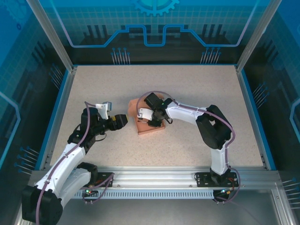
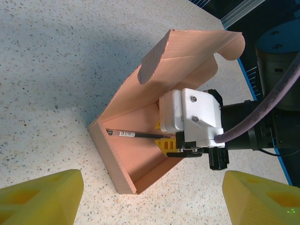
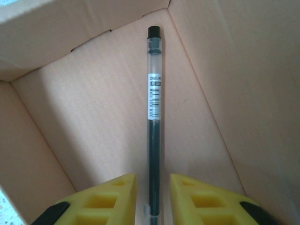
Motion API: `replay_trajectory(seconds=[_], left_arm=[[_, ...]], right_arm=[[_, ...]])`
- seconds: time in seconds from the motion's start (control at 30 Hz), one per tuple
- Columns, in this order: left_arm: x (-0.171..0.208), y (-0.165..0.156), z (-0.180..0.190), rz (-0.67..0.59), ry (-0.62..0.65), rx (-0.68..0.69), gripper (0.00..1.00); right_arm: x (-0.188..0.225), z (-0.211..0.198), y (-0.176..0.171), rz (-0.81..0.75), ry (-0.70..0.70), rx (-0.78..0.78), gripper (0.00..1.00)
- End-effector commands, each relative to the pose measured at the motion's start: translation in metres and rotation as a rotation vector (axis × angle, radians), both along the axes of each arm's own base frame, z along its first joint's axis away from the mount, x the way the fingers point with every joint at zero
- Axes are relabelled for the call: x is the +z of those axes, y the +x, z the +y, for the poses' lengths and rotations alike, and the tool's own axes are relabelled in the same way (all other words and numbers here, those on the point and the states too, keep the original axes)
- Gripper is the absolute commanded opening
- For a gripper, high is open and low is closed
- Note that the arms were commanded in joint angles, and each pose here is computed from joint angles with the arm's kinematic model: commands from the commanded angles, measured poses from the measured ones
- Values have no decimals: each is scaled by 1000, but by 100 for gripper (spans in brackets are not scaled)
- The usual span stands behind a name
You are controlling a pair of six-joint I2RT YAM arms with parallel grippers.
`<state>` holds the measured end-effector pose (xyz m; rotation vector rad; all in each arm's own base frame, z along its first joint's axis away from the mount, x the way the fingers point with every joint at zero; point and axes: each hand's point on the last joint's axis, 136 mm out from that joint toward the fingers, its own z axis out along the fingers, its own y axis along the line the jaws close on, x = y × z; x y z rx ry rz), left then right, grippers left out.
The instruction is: Fold the paper box
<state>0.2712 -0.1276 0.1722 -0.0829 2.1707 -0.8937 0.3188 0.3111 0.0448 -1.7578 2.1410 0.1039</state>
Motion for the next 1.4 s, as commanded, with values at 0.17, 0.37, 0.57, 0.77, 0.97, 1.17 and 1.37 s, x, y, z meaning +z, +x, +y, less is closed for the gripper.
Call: replay_trajectory(seconds=[0.17, 0.37, 0.57, 0.77, 0.97, 1.17, 1.37], left_arm=[[12, 9, 3, -66, 18, 23, 80], [6, 22, 3, -36, 20, 45, 80], [3, 39, 11, -38, 35, 119, 81], [1, 47, 23, -66, 73, 180, 92], [0, 49, 36, -74, 107, 247, 99], [1, 49, 38, -89, 68, 265, 99], [-2, 50, 33, -126, 51, 239, 99]], right_arm=[[86, 0, -13, -58, 290, -108, 35], [142, -33, -4, -73, 532, -269, 43], [163, -79, 29, -122, 643, -473, 66], [157, -105, 54, -171, 619, -618, 78], [152, -118, 64, -176, 636, -691, 87], [145, -119, 66, -139, 667, -725, 100], [139, -106, 63, -77, 690, -670, 98]])
